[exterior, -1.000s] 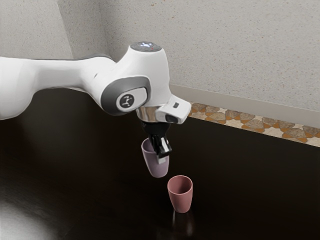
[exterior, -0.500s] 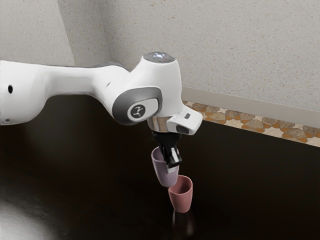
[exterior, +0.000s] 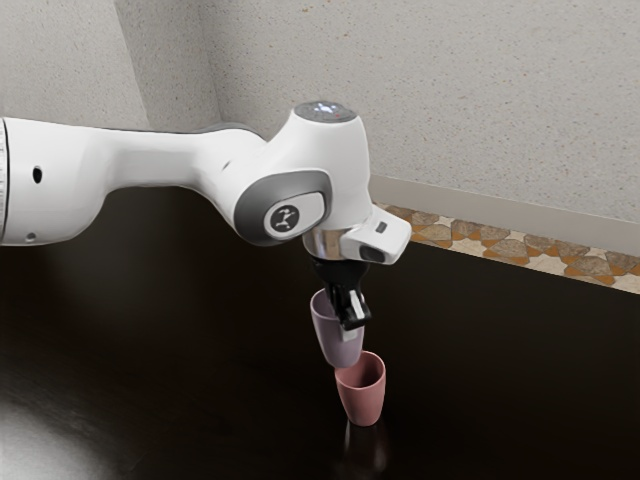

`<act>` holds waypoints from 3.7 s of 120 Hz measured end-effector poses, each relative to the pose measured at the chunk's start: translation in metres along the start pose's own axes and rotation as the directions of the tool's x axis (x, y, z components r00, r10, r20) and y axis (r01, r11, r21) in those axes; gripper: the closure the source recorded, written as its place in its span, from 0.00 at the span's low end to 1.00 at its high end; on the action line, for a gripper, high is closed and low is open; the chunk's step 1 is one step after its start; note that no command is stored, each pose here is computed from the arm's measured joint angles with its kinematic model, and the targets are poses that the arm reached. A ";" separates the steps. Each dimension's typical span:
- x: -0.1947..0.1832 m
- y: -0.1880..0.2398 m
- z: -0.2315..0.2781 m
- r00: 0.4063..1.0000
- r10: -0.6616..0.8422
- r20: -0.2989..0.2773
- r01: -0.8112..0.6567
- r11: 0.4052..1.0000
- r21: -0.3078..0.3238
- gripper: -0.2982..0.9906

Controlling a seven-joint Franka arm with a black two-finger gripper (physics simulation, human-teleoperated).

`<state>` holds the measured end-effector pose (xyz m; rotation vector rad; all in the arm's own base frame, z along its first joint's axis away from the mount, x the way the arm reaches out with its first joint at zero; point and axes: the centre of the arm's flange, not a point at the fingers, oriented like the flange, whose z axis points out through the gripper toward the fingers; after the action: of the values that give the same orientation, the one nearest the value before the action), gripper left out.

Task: Place the left cup onto the right cup

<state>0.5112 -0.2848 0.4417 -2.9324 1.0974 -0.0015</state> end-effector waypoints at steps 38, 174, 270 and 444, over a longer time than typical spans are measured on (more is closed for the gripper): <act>0.004 0.003 -0.001 1.000 0.008 0.000 -0.008 1.000 -0.002 0.84; 0.012 0.009 0.014 1.000 0.021 0.013 -0.021 1.000 -0.012 0.84; 0.018 0.012 0.019 0.999 0.029 0.018 -0.028 0.999 -0.019 0.84; 0.027 0.010 0.039 0.999 0.029 0.041 -0.028 0.999 -0.035 0.84</act>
<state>0.5248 -0.3099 0.4022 -2.9322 1.1444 0.0790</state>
